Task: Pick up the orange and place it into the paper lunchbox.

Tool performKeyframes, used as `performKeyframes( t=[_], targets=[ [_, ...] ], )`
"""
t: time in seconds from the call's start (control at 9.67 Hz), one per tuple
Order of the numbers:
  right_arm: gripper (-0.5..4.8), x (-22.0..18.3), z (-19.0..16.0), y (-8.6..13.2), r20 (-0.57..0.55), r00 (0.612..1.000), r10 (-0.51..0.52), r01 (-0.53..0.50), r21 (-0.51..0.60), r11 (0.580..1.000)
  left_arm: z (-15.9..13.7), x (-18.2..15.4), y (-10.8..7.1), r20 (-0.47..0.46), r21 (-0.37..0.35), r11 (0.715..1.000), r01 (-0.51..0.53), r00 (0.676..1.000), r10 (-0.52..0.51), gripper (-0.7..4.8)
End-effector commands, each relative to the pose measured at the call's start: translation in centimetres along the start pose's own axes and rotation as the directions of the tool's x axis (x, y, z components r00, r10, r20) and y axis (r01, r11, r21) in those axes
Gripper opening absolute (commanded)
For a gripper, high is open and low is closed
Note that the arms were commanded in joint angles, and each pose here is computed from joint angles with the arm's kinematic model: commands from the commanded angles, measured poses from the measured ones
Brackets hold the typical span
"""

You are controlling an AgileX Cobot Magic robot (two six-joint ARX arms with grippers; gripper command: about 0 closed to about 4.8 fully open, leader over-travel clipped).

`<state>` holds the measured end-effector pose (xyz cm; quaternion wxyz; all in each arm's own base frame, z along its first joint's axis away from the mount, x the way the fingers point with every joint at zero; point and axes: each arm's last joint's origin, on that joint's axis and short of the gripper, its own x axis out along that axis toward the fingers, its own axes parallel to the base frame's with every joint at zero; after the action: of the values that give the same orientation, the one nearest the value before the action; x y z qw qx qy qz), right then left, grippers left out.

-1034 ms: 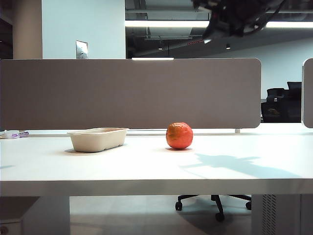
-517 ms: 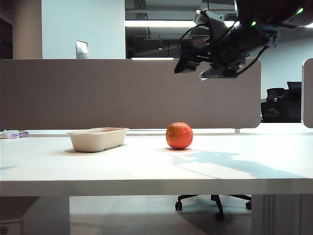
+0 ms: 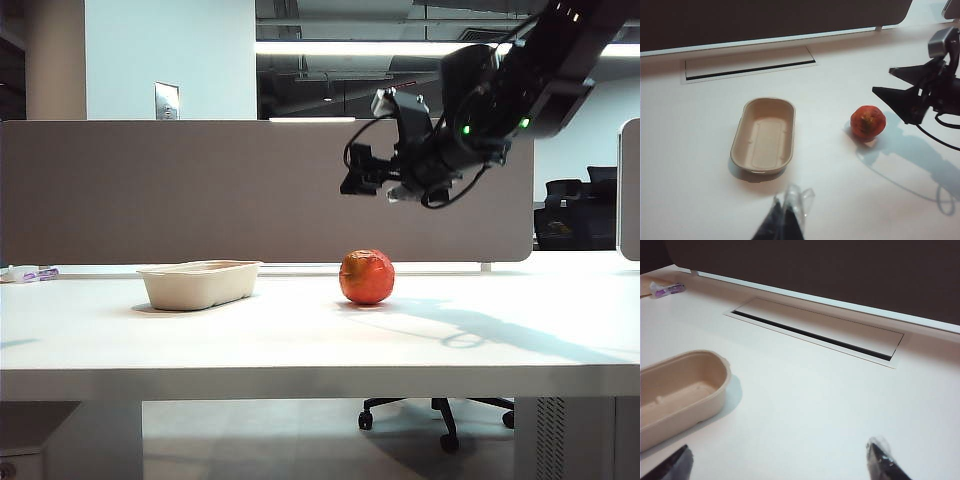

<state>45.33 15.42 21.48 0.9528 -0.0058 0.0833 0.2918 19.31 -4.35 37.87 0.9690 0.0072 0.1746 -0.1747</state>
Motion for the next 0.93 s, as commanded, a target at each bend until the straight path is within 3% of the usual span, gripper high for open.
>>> performKeyframes(
  t=[0.1, 0.41, 0.93],
  targets=[
    [4.79, 1.6, -1.0, -0.4, -0.001, 0.999, 0.034, -0.034, 0.003, 0.999, 0.1, -0.1, 0.0, 0.004, 0.005, 1.0, 0.004, 1.0, -0.004, -0.07],
    [4.79, 2.9, -5.1, -0.7, -0.104, 0.994, 0.032, -0.029, 0.032, 0.999, 0.1, 0.1, 0.0, -0.004, 0.003, 1.0, 0.004, 1.0, -0.004, -0.07],
    [4.79, 3.3, -7.0, -0.8, -0.158, 0.987, 0.032, -0.028, 0.028, 0.999, 0.1, 0.2, 0.0, -0.004, 0.003, 1.0, 0.004, 1.0, -0.004, -0.07]
  ],
)
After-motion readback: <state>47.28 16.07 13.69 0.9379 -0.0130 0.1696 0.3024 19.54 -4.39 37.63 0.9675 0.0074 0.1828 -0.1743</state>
